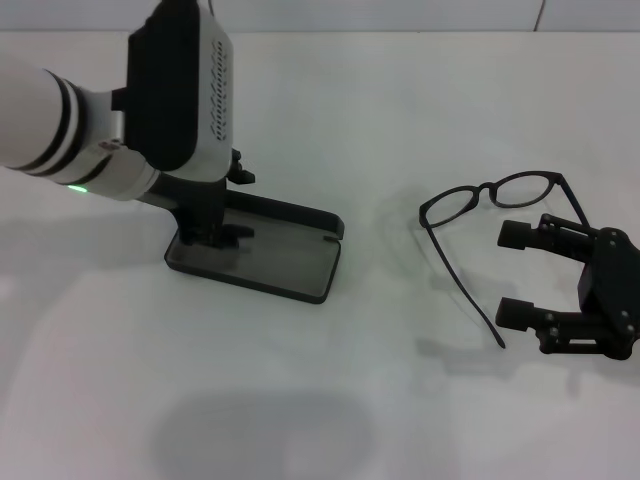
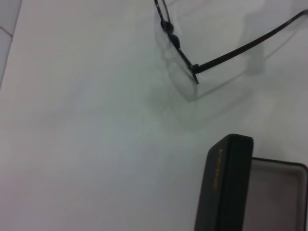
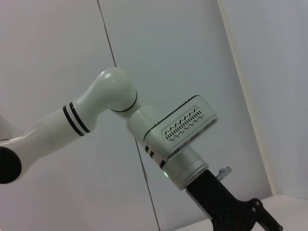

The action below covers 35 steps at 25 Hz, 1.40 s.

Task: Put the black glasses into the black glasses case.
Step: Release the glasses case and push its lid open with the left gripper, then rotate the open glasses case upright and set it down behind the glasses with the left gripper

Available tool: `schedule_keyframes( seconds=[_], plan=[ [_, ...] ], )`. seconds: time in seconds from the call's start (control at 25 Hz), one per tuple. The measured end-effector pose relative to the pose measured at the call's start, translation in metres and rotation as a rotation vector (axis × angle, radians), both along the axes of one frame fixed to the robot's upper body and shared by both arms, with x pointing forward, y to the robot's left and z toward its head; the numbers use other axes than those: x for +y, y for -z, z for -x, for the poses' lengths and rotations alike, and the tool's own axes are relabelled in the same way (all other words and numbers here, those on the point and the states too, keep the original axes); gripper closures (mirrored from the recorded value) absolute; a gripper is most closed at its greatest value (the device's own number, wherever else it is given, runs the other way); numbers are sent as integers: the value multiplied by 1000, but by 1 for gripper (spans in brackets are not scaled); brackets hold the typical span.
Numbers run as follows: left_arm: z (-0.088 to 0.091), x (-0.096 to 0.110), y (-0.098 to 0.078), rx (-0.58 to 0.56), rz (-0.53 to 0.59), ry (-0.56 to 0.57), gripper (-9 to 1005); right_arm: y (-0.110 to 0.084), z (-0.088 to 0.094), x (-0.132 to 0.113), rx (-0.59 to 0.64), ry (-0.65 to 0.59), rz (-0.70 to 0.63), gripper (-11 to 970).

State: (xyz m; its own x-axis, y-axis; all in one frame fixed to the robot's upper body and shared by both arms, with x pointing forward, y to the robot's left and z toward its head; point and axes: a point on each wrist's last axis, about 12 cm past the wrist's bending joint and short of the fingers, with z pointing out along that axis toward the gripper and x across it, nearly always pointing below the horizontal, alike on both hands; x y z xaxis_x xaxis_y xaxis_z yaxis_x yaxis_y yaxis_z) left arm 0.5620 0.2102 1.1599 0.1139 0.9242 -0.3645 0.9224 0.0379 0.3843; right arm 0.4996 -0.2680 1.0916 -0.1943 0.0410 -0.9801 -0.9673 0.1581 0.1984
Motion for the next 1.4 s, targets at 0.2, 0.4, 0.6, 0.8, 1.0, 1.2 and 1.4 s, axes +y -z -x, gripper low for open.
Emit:
schedule_keyframes(
  seconds=[0.2,0.4,0.6,0.8,1.0,1.2,1.4],
  plan=[
    [1,-2,6,-32,-15,-1,404,1,1,1,6,1,-3,81],
    [1,-3,7,-46,-20,3,678,3,1,1,16,9,-3,82],
    [1,-4,6,-55,-6,2,770,4,1,1,18,10,-2,83],
    [0,-5,4,-65,19,-7,788,4,2,1,19,13,0,83],
    [-3,-8,-2,-80,96,-26,782,5,1,0,20,19,5,84],
    [-8,-17,1,-94,141,-27,777,4,-1,1,16,19,7,84],
    [-14,-29,9,-116,145,-18,771,4,-1,1,14,19,7,85]
  ],
)
